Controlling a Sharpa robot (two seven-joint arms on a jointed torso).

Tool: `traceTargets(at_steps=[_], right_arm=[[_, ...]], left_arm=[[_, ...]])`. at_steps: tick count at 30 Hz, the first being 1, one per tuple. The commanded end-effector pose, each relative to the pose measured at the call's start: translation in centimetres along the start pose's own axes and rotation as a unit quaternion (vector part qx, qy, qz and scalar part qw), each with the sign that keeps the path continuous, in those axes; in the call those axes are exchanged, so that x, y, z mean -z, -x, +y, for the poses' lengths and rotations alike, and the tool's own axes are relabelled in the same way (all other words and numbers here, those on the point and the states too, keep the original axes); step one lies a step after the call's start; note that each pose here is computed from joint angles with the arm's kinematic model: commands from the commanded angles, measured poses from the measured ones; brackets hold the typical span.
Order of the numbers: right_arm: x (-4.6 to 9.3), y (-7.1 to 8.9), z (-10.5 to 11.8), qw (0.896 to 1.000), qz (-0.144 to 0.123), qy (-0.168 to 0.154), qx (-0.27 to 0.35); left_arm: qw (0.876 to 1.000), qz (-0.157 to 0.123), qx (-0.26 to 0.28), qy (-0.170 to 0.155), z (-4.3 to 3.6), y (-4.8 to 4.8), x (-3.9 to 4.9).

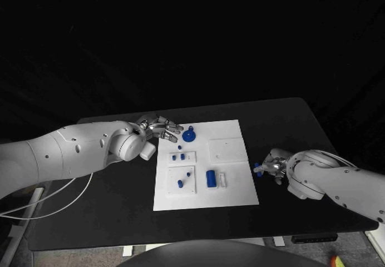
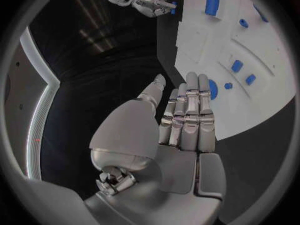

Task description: Assemble the parts on the task board

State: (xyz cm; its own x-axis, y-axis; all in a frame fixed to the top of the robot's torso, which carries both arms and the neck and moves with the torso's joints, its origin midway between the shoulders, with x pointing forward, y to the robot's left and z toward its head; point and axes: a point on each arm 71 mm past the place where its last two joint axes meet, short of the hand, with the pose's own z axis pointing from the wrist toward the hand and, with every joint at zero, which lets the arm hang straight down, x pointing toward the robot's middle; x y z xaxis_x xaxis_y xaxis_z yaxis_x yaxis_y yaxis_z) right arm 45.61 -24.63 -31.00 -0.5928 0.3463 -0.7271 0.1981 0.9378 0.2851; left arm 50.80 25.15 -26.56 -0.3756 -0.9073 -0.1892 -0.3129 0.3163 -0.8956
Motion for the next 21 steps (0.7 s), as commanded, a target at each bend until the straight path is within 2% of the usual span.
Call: traceTargets(at_steps=[1,7,14,21], right_arm=[[0.5,0.1,0.9,1.0,-0.009,0.014,0.002],[1.2,-0.7,3.0,0.999,0.011,0.038,0.005],[1.4,-2.3,5.4,0.998,0.04,0.058,0.005],[1.2,-3.6,7.1,0.997,0.046,0.065,0.008]], left_arm=[[1.0,0.008,0.002,-0.005,-0.15,-0.26,-0.01],[1.0,0.009,0.002,-0.005,-0.18,-0.34,-0.03],[1.0,0.009,0.002,-0.006,-0.21,-0.39,-0.04],[1.0,0.01,0.002,-0.006,-0.25,-0.49,-0.07]])
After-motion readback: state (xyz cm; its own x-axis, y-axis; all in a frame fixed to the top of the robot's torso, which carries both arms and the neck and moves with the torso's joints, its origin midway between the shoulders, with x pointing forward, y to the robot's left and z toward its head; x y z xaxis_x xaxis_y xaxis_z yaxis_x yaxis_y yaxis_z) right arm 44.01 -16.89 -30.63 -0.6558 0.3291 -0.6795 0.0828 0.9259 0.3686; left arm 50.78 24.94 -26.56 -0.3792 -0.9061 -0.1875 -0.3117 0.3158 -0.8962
